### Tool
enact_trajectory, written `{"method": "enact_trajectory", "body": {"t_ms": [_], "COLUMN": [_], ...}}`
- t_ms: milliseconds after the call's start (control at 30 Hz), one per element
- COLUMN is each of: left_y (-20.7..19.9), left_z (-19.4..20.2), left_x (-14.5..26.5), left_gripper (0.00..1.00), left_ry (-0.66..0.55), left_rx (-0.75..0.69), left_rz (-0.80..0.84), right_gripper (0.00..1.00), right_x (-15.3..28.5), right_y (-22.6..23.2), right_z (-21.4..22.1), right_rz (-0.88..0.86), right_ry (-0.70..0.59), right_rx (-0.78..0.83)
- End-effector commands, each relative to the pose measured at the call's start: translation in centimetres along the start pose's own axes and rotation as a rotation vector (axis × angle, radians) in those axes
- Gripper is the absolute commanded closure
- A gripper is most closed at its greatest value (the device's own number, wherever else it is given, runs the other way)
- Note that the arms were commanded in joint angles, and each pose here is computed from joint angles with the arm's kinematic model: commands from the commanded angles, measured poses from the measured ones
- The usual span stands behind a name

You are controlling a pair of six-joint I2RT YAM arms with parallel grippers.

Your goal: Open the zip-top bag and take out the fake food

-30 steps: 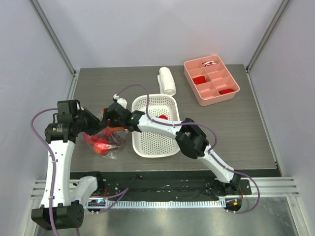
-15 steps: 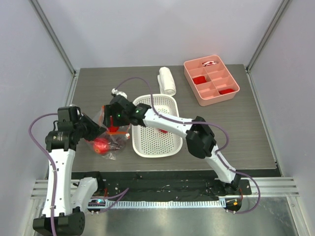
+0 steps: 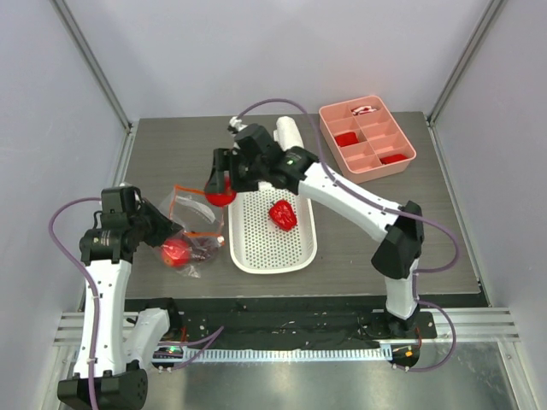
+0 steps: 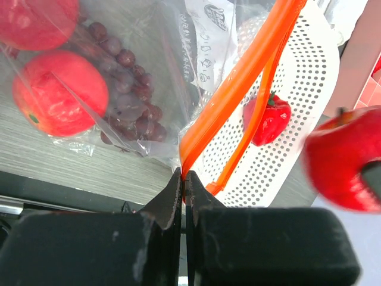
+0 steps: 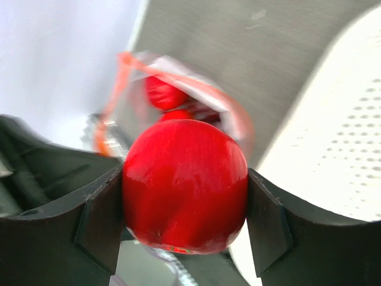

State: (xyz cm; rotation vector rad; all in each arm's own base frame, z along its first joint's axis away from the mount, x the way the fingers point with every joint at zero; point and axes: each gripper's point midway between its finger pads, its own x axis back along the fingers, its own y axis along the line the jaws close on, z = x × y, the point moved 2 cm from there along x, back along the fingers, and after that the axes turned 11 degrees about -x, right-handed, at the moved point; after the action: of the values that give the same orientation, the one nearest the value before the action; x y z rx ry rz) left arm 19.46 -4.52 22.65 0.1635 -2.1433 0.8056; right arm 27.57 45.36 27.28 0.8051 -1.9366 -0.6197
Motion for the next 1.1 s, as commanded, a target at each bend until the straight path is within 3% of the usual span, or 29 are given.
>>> {"method": "enact_trajectory", "body": {"t_ms": [0,133,333,367,500,600,633,700,1000,1067], "left_y": [-0.1,-0.2,-0.5,-0.6,-0.9,-1.0,-0.9,-0.9,-1.3,-1.2], "left_z": [-0.4,-0.5,-0.9,-1.0,-1.2,-1.3,-1.1,-1.0,-0.8,-0.6], "left_x": [0.3,0.5,0.7,0.8,0.9,1.0,0.8,0.8,1.1,1.2], "left_gripper": [1.00,1.00,1.00,1.00,1.00,1.00,1.00,1.00,1.00,1.00], "left_ry": [-0.036,-0.034,-0.039,-0.039,-0.045,-0.046,-0.039,-0.038,-0.035,-0.034], "left_rx": [-0.017,-0.016,-0.023,-0.024,-0.025,-0.026,-0.025,-0.024,-0.024,-0.025], "left_rz": [0.006,0.009,0.009,0.014,0.019,0.026,0.025,0.032,0.055,0.055], "right_gripper": [0.92,0.70,0.53,0.45,0.21,0.17,0.12,0.00,0.00,0.07], "right_x": [3.7,3.9,3.9,3.9,4.2,4.2,4.4,3.4,3.3,2.6], "right_y": [-7.1,-10.5,-14.8,-15.3,-14.4,-12.4,-10.2,-9.9,-7.7,-5.1], "right_z": [-1.8,-0.3,3.1,3.6,2.9,0.5,-0.6,-0.5,-0.9,-1.4], "right_rz": [0.216,0.304,0.397,0.407,0.393,0.395,0.354,0.364,0.325,0.239], "right_ry": [-0.047,-0.004,0.094,0.107,0.094,0.029,-0.007,0.022,0.002,-0.024], "right_rx": [0.076,0.123,0.144,0.141,0.154,0.192,0.207,0.194,0.215,0.218]}}
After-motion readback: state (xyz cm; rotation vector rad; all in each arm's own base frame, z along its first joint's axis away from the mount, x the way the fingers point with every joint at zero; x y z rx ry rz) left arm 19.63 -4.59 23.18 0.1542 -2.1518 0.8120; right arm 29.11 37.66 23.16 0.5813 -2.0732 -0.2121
